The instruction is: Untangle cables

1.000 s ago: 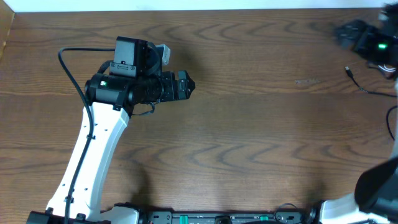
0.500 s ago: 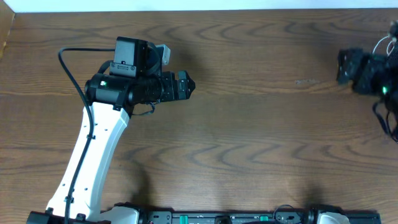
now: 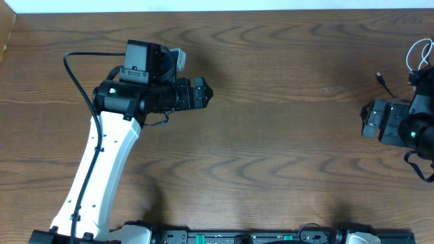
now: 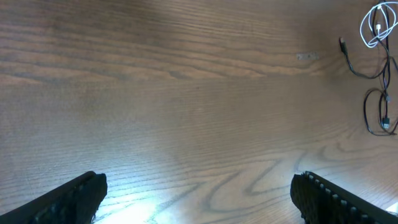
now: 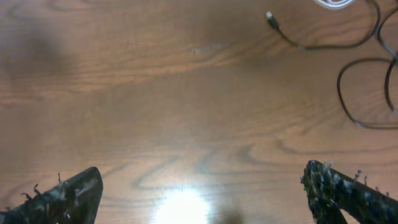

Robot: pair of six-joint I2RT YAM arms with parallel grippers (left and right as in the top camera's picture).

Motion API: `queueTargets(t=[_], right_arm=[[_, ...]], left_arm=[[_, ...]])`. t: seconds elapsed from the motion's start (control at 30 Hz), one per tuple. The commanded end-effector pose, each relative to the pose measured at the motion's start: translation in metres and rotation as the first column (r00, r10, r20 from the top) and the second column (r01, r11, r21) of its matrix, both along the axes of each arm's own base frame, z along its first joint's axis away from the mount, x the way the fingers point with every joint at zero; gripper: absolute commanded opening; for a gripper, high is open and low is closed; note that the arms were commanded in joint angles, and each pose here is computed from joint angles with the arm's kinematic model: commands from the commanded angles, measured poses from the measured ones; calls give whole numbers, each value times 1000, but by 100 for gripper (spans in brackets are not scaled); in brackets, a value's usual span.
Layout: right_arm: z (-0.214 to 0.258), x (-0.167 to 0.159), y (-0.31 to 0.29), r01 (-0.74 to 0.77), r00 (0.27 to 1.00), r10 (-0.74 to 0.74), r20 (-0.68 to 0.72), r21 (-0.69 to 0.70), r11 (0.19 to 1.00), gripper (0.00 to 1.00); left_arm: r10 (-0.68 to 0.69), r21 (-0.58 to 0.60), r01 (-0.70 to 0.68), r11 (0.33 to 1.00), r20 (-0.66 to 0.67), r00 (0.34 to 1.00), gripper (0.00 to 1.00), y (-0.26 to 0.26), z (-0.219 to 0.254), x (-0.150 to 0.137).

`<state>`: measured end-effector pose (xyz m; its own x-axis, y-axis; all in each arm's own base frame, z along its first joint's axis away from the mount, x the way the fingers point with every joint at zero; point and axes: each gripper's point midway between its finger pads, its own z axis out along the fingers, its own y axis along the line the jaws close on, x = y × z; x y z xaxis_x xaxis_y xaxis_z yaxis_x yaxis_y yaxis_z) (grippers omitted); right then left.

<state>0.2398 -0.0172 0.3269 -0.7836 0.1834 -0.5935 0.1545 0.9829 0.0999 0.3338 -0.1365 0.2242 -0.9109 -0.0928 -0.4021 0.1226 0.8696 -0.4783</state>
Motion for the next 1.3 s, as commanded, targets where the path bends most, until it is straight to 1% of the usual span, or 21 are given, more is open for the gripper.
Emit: queueTargets(t=[0.0,0.03,0.13,0.27,0.3,0.33,0.47,0.53,0.63,0.73,0.8,1.0,1.13,1.27], right_arm=[[-1,-6,1,-8,1000,8,-17,-10,1000,99],[0,-5,1,-7,1000,7,-10,-9,1000,99],[14,11,-1,-1,993,3,117,-16,1000,99],[21,31,4,-25,951,28,309,-14,1000,99],[21,39,5,-32,920,37,390,-20,999,99],[20,43,6,-41,899,46,436,-22,999,99],[0,48,15,-89,811,89,579,-30,996,99],[-11,47,19,-112,778,122,616,-56,992,99],[-34,40,30,-166,720,230,655,-159,973,99],[-61,29,40,-202,681,301,668,-224,954,99],[-75,26,41,-199,664,304,683,-231,952,99],[-105,15,45,-185,582,315,750,-255,949,99],[-121,9,47,-184,553,323,768,-266,946,99],[-135,8,47,-181,540,324,777,-269,946,99]], left_arm=[[1,13,-1,1000,15,1000,99,3,2,0],[1,13,-1,1000,15,1000,99,3,2,0],[1,13,-1,1000,15,1000,99,3,2,0],[1,13,-1,1000,15,1000,99,3,2,0],[1,13,-1,1000,15,1000,99,3,2,0],[1,13,-1,1000,15,1000,99,3,2,0],[1,13,-1,1000,15,1000,99,3,2,0],[1,13,-1,1000,15,1000,99,3,2,0],[1,13,-1,1000,15,1000,99,3,2,0],[1,13,-1,1000,15,1000,99,3,2,0],[1,13,-1,1000,15,1000,99,3,2,0],[1,13,-1,1000,15,1000,99,3,2,0],[1,13,-1,1000,15,1000,99,3,2,0],[1,13,-1,1000,15,1000,99,3,2,0]])
